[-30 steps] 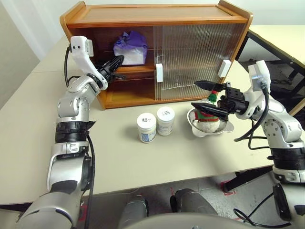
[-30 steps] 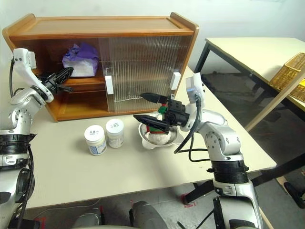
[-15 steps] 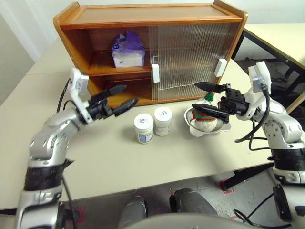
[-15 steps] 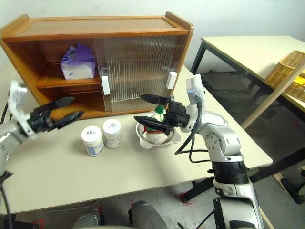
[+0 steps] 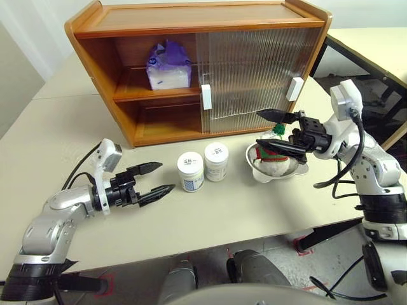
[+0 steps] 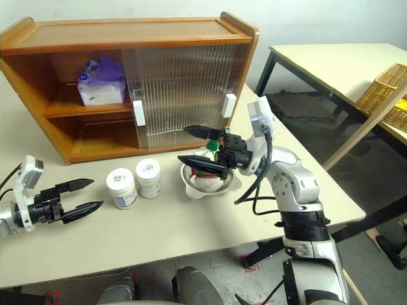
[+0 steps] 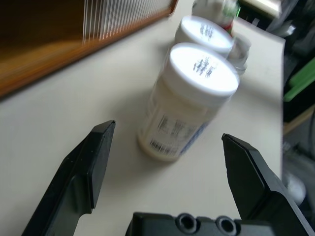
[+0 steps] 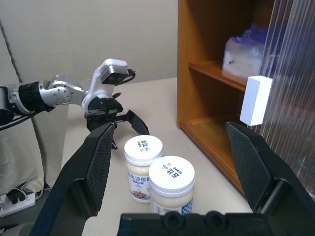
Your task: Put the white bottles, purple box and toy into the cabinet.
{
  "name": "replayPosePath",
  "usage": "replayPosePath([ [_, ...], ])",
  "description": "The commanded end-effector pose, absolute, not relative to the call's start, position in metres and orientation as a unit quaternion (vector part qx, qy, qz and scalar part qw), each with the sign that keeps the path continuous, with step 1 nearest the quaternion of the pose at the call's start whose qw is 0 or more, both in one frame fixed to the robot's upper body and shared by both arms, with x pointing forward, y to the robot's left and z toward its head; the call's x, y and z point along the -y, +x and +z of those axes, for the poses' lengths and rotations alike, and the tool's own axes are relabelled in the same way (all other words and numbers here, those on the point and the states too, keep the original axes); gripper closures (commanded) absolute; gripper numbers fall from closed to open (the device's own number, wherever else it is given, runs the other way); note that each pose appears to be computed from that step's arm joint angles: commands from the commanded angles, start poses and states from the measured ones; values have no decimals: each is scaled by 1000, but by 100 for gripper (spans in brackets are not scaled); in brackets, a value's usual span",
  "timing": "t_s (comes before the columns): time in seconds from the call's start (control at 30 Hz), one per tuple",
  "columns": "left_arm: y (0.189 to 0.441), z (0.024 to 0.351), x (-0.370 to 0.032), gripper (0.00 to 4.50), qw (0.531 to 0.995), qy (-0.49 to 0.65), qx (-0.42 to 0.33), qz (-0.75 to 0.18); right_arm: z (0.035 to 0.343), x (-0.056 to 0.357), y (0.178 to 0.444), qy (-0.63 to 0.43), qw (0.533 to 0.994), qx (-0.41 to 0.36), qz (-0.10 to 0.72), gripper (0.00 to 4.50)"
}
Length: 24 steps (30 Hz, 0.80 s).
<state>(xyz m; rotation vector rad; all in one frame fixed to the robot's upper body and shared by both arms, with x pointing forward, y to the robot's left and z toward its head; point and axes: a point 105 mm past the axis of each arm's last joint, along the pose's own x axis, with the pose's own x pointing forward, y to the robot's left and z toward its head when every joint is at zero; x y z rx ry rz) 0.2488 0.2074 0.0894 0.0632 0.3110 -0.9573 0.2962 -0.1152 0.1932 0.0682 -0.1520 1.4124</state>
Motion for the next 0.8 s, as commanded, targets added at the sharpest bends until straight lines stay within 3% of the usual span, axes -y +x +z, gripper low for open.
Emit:
replayPosePath([
  [0.03,247,79,-199,1,863,40,-160,-478,192,112,298,24,755,69,651,0],
  [0.43,253,31,-187,1,849,97,-215,-474,195,115,302,12,760,70,646,0],
  [0.67,266,26,-181,1,860,105,-198,-457,195,115,303,8,758,68,648,0],
  [0.8,276,35,-173,1,880,56,-164,-443,193,115,303,4,759,61,648,0],
])
